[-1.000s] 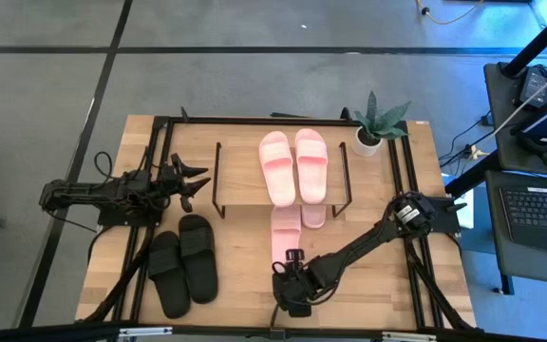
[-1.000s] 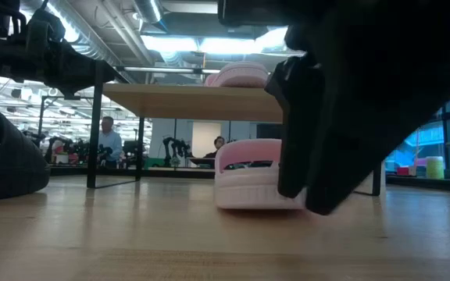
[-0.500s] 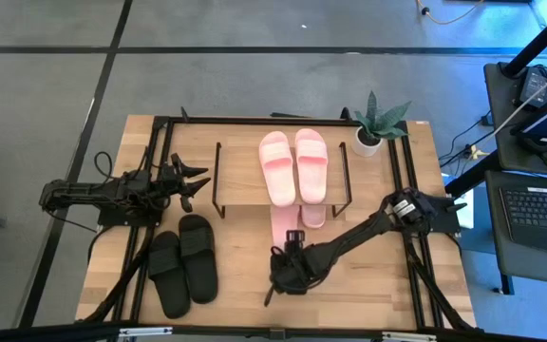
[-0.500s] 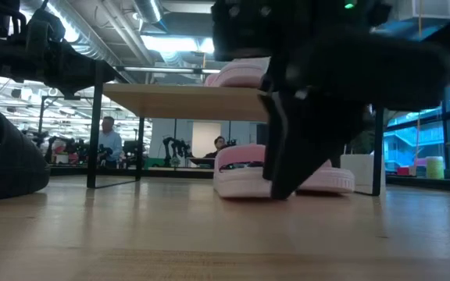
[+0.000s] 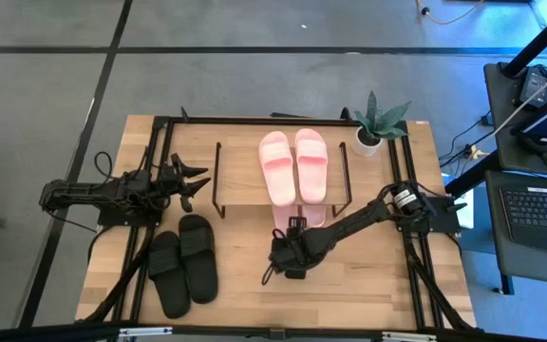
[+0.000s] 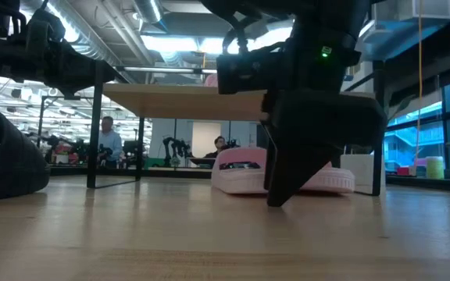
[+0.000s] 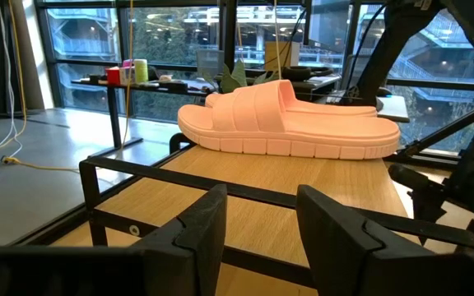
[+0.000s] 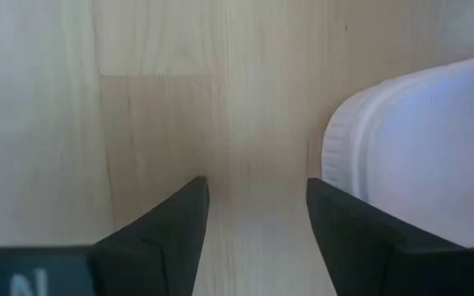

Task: Pick and place slides into the shelf
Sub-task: Move the pink slipper under the shelf

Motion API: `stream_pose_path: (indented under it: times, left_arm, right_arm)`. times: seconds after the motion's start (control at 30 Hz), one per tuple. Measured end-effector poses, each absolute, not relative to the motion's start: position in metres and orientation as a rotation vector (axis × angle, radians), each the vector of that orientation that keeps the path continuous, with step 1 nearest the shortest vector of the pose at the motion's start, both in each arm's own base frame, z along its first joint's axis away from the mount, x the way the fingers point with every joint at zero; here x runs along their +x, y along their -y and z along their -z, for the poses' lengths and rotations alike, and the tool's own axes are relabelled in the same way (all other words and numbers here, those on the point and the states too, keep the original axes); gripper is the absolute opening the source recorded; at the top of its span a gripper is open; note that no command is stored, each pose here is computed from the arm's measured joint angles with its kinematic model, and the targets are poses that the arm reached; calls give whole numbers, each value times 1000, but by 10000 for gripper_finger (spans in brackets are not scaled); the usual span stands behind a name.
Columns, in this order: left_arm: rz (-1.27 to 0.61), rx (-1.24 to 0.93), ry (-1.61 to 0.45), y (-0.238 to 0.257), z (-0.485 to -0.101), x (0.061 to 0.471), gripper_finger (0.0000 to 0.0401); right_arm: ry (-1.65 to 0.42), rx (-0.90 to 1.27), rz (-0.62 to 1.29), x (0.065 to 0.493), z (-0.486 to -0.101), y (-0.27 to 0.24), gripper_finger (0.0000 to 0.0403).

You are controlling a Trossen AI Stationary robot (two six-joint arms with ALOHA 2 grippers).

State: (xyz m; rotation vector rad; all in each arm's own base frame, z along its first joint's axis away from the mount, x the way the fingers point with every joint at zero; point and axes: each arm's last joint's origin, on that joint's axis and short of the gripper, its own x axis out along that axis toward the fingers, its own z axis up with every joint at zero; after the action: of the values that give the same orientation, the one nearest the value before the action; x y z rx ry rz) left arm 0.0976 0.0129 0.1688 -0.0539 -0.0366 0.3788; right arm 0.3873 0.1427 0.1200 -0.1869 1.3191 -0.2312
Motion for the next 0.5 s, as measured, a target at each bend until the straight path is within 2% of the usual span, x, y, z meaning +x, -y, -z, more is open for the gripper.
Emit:
stream_pose_path:
  times: [0.5]
  left_arm:
    - [-379,-54,36,-13,-169,98,141]
  right_arm:
    - [-1278,-239,242,388,-132,-136,210]
